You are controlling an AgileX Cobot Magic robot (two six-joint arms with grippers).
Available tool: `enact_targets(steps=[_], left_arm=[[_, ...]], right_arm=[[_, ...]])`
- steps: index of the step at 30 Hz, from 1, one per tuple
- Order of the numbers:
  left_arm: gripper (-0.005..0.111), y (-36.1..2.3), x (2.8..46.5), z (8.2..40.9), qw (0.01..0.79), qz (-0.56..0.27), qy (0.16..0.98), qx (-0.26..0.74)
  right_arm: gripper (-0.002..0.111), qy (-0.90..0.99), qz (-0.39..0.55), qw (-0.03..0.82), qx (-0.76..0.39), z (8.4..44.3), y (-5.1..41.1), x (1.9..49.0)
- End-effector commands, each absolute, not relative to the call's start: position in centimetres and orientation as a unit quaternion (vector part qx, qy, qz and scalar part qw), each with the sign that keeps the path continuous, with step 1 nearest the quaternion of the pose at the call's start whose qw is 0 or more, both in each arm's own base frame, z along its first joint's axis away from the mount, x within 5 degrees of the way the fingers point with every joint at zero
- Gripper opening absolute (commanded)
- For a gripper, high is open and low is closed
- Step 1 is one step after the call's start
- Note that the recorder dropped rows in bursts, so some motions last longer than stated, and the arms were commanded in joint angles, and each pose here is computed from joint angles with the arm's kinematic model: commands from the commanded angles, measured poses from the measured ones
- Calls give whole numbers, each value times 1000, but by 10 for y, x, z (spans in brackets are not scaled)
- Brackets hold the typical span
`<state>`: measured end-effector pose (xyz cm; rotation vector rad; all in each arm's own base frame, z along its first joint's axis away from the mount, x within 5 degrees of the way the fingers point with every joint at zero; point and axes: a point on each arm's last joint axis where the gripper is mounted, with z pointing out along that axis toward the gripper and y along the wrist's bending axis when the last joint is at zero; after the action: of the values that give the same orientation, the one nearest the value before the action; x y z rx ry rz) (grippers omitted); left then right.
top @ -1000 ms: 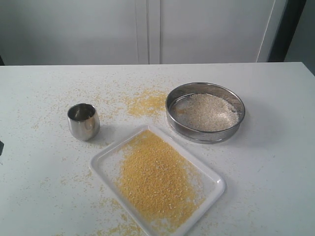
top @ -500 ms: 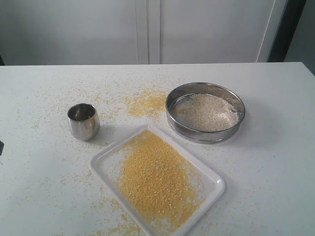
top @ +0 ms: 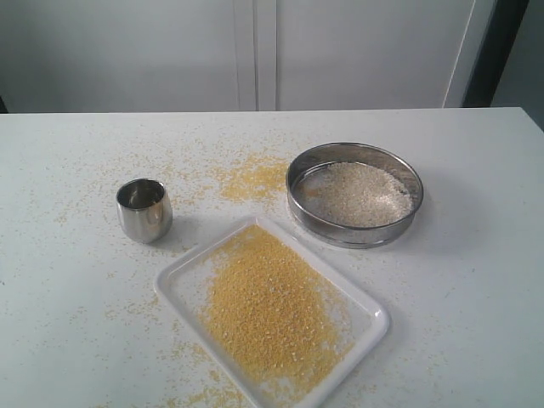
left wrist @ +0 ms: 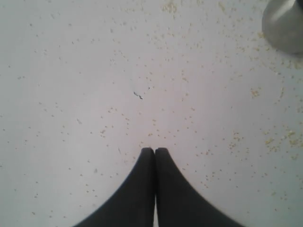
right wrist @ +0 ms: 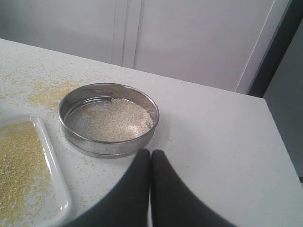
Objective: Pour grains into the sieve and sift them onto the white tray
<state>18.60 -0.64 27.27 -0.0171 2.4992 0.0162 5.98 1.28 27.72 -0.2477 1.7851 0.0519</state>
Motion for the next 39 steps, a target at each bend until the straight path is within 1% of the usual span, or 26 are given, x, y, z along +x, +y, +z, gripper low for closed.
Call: enact_targets(steps=[1, 13, 24, 29, 39], left_arm=[[1, -5, 168, 288, 356, 3, 934, -8], [1, -3, 130, 320, 452, -7, 892, -12], [1, -2, 100, 336, 516, -11, 857, -12], [1, -1, 88, 329, 543, -13, 839, -11], [1, 0, 70, 287, 553, 22, 832, 45]], right_arm=[[0, 775, 26, 623, -104, 277, 13, 59], [0, 775, 26, 623, -104, 277, 13, 59], [0, 775, 26, 623, -104, 277, 13, 59], [0, 775, 26, 623, -104, 277, 13, 59], [0, 775, 26, 623, -104, 277, 13, 59]])
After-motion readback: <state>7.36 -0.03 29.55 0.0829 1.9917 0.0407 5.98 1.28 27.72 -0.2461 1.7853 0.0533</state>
